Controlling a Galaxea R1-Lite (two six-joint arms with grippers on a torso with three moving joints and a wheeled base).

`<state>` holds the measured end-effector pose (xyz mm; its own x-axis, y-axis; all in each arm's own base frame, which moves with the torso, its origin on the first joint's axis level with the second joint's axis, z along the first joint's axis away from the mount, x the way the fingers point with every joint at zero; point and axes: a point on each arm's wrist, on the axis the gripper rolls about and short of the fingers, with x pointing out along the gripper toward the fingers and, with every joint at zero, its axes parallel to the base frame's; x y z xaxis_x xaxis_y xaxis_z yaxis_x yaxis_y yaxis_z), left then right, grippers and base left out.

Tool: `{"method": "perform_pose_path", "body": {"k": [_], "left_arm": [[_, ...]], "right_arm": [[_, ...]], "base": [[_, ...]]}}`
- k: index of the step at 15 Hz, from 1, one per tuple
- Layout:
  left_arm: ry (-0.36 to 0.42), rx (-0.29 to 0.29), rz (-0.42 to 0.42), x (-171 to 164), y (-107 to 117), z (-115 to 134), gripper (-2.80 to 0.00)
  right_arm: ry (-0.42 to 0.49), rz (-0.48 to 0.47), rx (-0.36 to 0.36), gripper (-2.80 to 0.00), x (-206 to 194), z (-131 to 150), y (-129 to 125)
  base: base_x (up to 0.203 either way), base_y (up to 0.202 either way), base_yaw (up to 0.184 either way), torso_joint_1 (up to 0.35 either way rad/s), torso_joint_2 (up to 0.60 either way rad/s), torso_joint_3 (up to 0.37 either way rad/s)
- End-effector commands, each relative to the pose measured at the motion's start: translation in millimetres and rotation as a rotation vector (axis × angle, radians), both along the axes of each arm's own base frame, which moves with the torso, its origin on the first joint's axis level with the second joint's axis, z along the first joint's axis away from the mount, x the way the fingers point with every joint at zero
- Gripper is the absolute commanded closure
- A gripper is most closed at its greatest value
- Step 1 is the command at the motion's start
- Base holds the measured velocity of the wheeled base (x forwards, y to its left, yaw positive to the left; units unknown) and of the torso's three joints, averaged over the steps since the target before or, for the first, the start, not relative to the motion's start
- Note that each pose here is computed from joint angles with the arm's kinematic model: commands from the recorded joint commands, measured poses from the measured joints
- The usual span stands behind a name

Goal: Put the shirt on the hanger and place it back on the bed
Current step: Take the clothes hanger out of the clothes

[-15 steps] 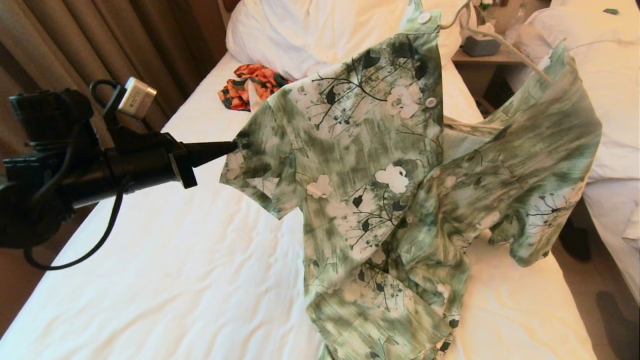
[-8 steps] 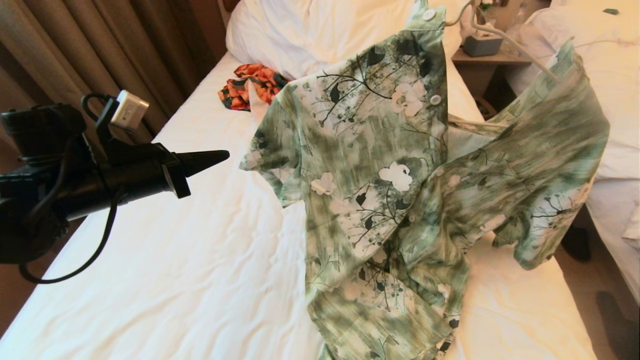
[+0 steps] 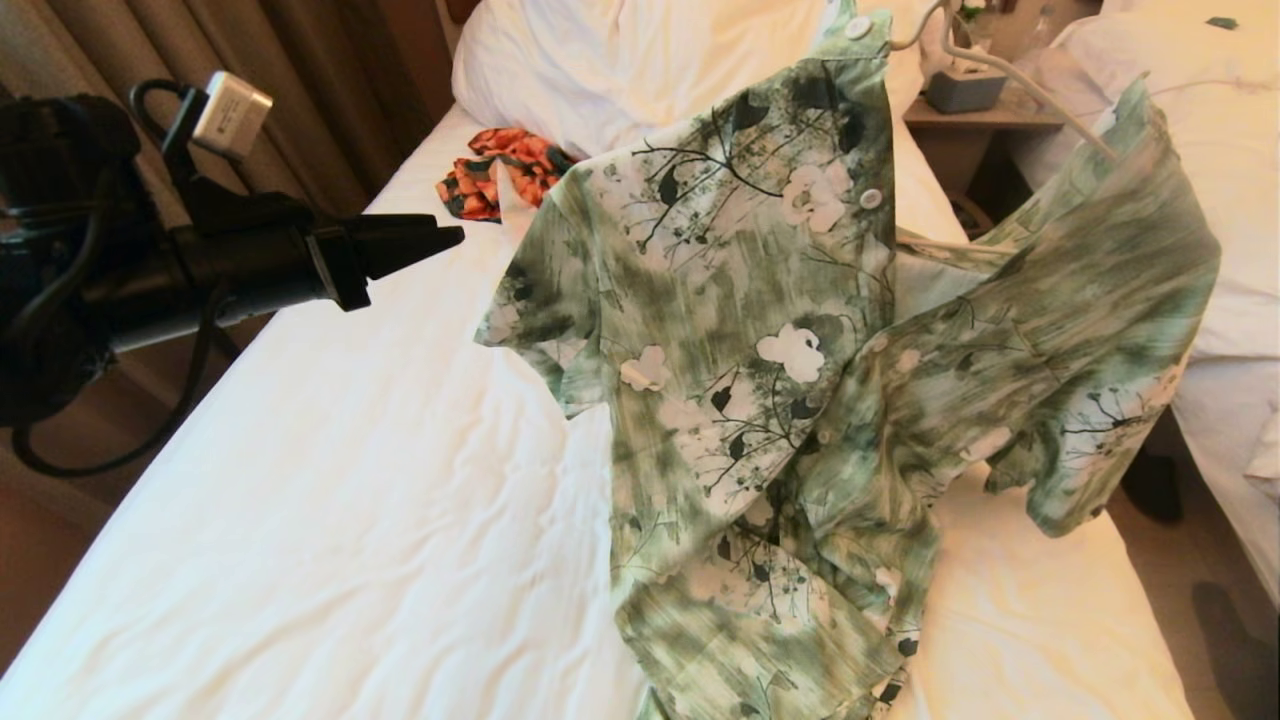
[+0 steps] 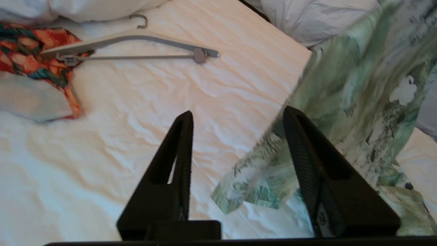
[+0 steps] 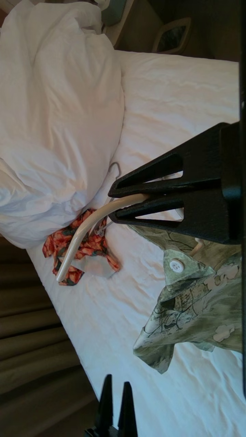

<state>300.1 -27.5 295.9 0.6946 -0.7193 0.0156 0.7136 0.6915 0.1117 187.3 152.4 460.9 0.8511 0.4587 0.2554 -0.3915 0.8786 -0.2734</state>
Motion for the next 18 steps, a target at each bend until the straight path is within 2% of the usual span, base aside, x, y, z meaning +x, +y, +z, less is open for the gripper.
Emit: {"method": "perform_pose_path", "body": {"k": [1,3,7,11,14,18], "left_arm": [[-0.013,0.000,-0.005,16,-1,5,-2.80],[-0.020,0.001,-0.008,29,-2,6,-2.80],[-0.014,0.000,-0.053,28,-14,5,-2.80],[-0.026,-0.003,-0.156,20,-49,9,-2.80],[-0.002,0.000,-0.225,15,-73,2,-2.80],[0.018,0.004,-0.253,17,-84,-6,-2.80]], "right_arm": [[-0.001,-0.002,-0.002,0.00,0,0,0],[-0.001,-0.002,-0.001,0.00,0,0,-1],[0.000,0.000,-0.003,0.00,1,0,-1],[0.006,0.004,-0.009,0.00,4,-2,3],[0.008,0.002,-0.016,0.00,6,-4,5],[0.005,0.000,-0.022,0.00,6,-4,4]], "base": [[0.000,0.000,0.000,0.000,0.00,0.000],[0.000,0.000,0.000,0.000,0.00,0.000],[0.000,0.000,0.000,0.000,0.00,0.000],[0.000,0.000,0.000,0.000,0.00,0.000],[0.000,0.000,0.000,0.000,0.00,0.000],[0.000,0.000,0.000,0.000,0.00,0.000]]}}
